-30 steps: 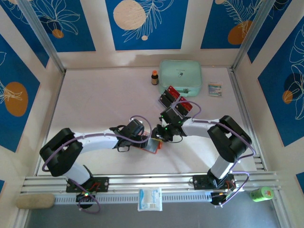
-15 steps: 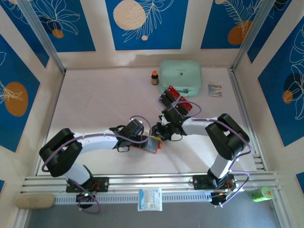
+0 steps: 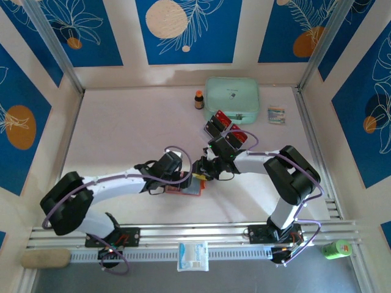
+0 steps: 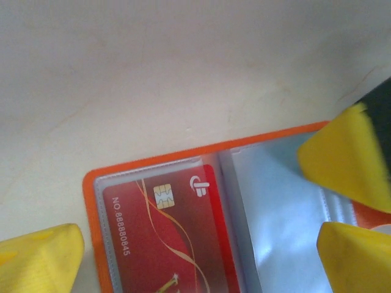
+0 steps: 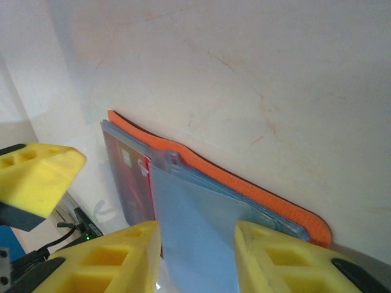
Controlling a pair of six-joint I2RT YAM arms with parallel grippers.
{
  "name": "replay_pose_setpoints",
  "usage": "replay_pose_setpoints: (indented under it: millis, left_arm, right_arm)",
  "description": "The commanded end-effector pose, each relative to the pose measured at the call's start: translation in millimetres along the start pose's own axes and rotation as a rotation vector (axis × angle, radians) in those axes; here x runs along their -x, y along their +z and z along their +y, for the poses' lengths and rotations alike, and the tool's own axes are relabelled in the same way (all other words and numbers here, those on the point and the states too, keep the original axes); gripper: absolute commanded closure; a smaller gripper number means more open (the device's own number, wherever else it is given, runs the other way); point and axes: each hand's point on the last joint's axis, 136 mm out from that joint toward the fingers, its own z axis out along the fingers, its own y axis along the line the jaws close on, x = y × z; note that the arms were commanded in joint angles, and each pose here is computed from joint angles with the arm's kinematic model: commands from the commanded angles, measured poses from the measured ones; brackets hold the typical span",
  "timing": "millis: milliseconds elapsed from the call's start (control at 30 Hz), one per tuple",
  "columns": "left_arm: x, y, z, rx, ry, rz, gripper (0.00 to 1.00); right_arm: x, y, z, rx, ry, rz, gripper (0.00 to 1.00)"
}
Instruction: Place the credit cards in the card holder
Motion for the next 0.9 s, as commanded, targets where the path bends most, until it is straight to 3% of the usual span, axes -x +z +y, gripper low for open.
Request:
replay_pose_setpoints:
  millis: [0, 133, 367, 667, 867]
  left_arm:
    - [10, -15, 1, 0.007, -0.012, -0.053, 0.0]
    - [15, -23, 4, 0.011, -0.021, -0.085, 0.0]
    - [2, -13, 10, 0.032, -0.007, -0.043, 0.0]
    - [-10, 2, 11, 0.047, 0.046, 0.023, 0.0]
    - [-13, 8, 13, 0.062, 0.067, 0.044, 0.0]
  right_arm:
    - [-3, 4, 8, 0.023, 0.006, 0.039, 0.63]
    - [-3, 6, 13, 0.024, -0.004, 0.044, 0.63]
    - [0, -9, 9, -0.045, -0.046, -0.004, 0.69]
    - [-1, -18, -5, -0.128, -0.078, -0.018, 0.92]
    - [-3, -9, -13, -0.155, -0.075, -0.004, 0.97]
